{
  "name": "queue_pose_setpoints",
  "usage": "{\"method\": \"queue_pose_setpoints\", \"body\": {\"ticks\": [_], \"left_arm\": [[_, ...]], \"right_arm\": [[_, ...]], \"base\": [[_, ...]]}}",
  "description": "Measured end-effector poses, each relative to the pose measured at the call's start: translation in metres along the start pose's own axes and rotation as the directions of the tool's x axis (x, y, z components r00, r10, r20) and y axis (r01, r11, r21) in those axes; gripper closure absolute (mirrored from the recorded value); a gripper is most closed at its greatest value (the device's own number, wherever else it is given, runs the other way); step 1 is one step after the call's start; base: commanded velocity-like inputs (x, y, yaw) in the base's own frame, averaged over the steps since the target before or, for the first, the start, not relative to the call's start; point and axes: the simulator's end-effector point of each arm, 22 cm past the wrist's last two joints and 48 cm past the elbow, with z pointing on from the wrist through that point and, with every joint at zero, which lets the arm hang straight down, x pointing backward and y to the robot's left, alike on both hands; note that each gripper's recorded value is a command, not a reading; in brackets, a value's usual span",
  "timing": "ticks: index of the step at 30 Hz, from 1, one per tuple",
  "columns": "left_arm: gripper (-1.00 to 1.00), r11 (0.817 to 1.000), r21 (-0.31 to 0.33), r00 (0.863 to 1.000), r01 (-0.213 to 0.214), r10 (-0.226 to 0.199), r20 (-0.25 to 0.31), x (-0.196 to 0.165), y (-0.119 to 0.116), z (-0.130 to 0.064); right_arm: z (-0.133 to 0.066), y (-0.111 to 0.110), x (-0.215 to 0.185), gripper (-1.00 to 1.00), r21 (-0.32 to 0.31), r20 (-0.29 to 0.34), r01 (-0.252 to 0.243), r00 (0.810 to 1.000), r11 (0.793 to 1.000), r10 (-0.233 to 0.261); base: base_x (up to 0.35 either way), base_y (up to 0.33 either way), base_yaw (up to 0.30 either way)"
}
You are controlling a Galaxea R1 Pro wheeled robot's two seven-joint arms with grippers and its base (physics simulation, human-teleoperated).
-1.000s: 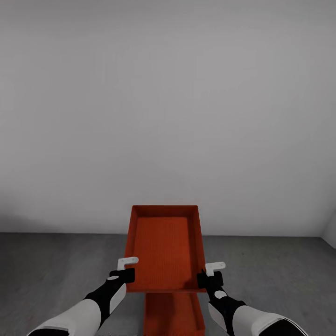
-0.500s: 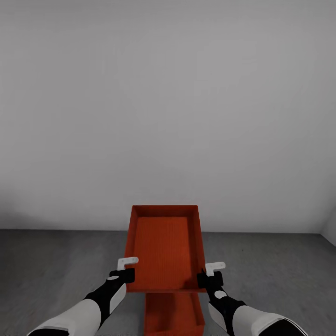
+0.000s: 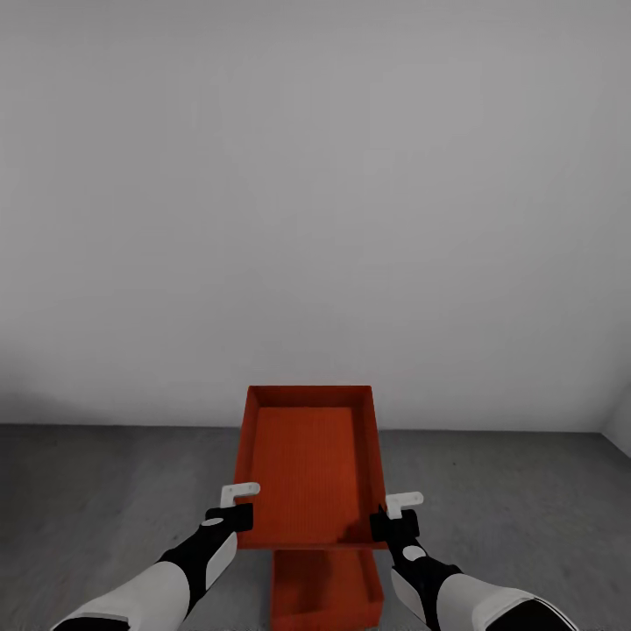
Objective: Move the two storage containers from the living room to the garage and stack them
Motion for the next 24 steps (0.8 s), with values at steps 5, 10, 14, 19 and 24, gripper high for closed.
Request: {"method": "queue_pose_setpoints", "body": {"ticks": [5,10,14,19,24], "left_arm": [[1.00,1.000,-0.001,1.000,-0.001,0.001,-0.008,0.004,0.000,0.002],[1.00,1.000,-0.002,1.000,-0.001,0.001,-0.015,0.008,0.000,0.004],[1.00,1.000,-0.002,1.000,-0.002,0.002,-0.022,0.011,0.001,0.006],[1.00,1.000,-0.003,1.000,-0.002,0.002,-0.029,0.015,0.001,0.007],[1.00,1.000,-0.004,0.999,-0.003,0.003,-0.037,0.019,0.001,0.009]], "right_arm": [[0.001,0.000,0.004,1.00,-0.001,-0.008,0.000,1.000,1.000,0.000],[0.002,0.001,0.009,1.00,-0.002,-0.016,0.000,1.000,1.000,0.000],[0.003,0.001,0.012,1.00,-0.002,-0.022,0.000,1.000,1.000,0.000],[0.004,0.002,0.016,1.00,-0.003,-0.030,0.000,1.000,1.000,0.000],[0.005,0.002,0.021,1.00,-0.004,-0.037,0.000,0.999,1.000,0.000]], "base": [[0.000,0.000,0.000],[0.000,0.000,0.000],[0.000,0.000,0.000],[0.000,0.000,0.000],[0.000,0.000,0.000]]}}
